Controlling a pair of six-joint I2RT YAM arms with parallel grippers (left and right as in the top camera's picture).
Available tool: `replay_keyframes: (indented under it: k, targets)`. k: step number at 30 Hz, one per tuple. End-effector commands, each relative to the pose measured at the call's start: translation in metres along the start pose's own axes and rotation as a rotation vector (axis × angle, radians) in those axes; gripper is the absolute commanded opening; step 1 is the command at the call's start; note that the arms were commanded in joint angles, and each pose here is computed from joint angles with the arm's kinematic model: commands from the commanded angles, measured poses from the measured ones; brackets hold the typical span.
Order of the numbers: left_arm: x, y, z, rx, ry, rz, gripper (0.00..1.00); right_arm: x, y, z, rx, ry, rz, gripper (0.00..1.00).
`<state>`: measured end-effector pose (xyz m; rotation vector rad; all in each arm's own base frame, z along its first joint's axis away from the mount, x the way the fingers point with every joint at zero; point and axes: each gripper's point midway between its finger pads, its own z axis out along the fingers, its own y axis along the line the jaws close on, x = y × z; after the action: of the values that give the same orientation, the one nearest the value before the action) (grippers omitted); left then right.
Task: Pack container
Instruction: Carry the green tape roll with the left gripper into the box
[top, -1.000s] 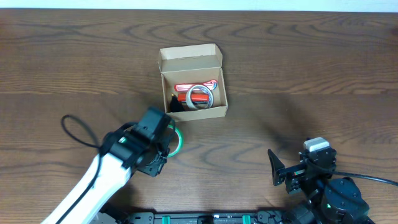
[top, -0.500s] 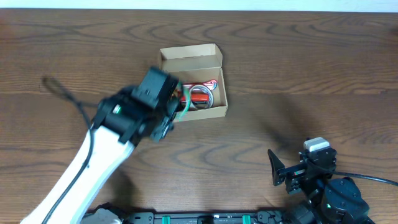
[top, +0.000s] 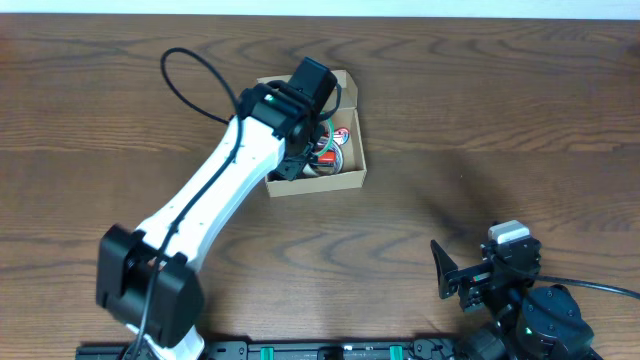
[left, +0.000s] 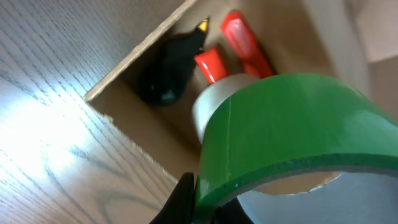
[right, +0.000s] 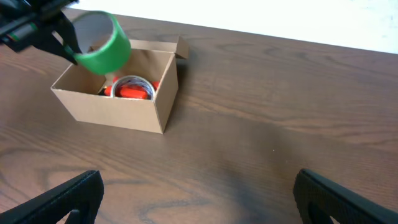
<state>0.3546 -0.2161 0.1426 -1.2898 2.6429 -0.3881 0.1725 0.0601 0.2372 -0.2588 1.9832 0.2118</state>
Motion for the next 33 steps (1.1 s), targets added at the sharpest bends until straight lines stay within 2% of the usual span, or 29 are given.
replay_keyframes:
  k: [1,13,33]
  targets:
    - [-0.012,-0.003,0.005,-0.013,-0.030,0.006,0.06,0.000,0.000,-0.001,-0.001,-0.005,0.010,0.99]
    - [-0.038,0.008,0.026,-0.071,-0.039,-0.055,0.06,0.000,0.000,-0.001,0.000,-0.005,0.010,0.99]
    - [-0.033,0.026,0.073,-0.192,0.005,-0.071,0.06,0.000,0.000,-0.001,0.000,-0.005,0.010,0.99]
